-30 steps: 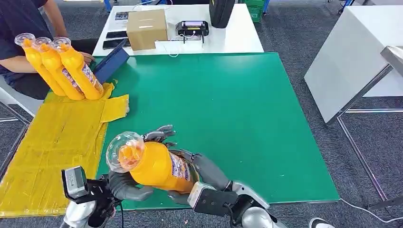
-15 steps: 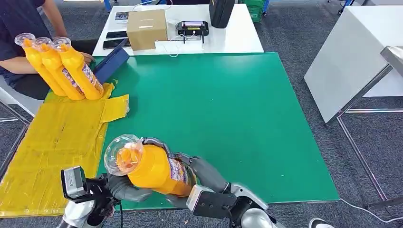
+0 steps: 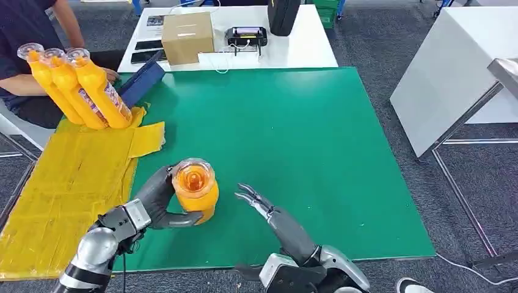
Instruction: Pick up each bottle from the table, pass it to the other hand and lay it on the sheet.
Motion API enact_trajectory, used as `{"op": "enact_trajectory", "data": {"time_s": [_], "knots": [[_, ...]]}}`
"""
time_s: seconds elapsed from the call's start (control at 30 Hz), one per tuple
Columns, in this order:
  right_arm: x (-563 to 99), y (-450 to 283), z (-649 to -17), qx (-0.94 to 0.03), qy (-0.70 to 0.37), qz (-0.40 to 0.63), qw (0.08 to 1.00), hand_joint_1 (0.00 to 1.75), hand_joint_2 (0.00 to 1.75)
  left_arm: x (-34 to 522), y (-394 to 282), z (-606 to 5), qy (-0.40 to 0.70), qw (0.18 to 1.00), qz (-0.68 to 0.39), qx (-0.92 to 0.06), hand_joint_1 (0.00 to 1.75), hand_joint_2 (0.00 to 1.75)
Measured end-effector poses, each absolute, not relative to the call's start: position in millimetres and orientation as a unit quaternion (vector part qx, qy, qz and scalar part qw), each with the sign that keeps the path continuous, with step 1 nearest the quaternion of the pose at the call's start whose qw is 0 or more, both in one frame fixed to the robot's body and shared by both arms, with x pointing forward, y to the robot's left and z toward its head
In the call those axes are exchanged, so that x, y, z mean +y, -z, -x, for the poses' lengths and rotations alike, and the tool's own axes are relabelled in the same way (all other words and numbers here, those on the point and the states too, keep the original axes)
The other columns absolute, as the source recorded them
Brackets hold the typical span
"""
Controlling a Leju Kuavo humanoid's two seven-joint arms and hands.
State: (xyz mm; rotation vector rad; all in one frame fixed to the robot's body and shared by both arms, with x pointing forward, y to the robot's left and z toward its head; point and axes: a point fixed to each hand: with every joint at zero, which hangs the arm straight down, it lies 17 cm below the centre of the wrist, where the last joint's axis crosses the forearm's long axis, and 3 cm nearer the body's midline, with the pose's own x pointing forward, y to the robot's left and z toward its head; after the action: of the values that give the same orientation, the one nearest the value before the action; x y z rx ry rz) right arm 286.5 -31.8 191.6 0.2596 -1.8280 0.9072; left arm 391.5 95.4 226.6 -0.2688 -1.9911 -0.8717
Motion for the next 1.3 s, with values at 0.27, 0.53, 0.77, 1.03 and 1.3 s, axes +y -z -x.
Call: {"op": "enact_trajectory", "data": {"time_s": [0.27, 0.53, 0.77, 1.03, 1.3], "knots": [[-102, -210, -285, -0.790, -0.342, -0.071, 0.503, 0.00, 0.00, 213, -168, -481, 0.512, 0.422, -0.251, -0.705, 1.75, 1.75], [-139, -218, -290, -0.791, -0.359, -0.045, 0.494, 0.00, 0.00, 329, -103, -527, 0.647, 0.403, -0.386, -0.520, 1.75, 1.75], [-141, -215, -290, -0.788, -0.367, -0.039, 0.492, 0.00, 0.00, 361, -70, -531, 0.684, 0.423, -0.384, -0.454, 1.75, 1.75], [-142, -214, -289, -0.787, -0.370, -0.037, 0.492, 0.00, 0.00, 370, -53, -528, 0.697, 0.434, -0.374, -0.432, 1.75, 1.75], [-142, -214, -289, -0.786, -0.370, -0.038, 0.493, 0.00, 0.00, 359, -44, -520, 0.695, 0.455, -0.321, -0.455, 0.00, 0.00]]}}
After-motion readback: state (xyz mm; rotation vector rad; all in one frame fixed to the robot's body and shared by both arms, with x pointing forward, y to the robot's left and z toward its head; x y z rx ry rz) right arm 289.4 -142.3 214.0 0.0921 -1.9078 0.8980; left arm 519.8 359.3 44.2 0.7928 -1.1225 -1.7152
